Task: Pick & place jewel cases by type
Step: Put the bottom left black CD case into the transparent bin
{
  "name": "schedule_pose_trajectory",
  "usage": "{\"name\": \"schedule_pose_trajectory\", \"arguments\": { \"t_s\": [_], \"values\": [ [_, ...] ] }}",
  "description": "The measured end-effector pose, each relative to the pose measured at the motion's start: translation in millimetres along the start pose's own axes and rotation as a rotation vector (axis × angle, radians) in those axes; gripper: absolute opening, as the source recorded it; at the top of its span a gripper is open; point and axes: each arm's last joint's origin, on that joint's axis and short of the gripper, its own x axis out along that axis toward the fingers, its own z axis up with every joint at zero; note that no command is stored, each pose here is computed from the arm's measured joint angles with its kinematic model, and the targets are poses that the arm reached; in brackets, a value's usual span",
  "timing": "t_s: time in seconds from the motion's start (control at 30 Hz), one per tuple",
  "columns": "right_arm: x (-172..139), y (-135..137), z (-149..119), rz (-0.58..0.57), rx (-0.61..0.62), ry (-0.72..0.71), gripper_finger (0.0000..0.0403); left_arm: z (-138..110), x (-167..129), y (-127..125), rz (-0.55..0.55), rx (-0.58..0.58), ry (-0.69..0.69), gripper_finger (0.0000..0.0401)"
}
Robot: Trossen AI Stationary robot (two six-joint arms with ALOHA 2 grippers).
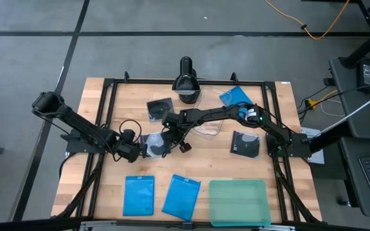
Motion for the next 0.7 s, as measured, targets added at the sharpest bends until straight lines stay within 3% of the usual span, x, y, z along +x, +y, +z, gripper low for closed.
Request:
{"name": "schedule_pose_trajectory", "arguments": {
  "t_s": [0.7],
  "values": [
    [-1.3,0.9,-1.0,0.009,0.003,0.011,0.0006,-0.5,-0.7,-9.2,-0.103,-0.008,-0.035,0.0088]
  ]
}}
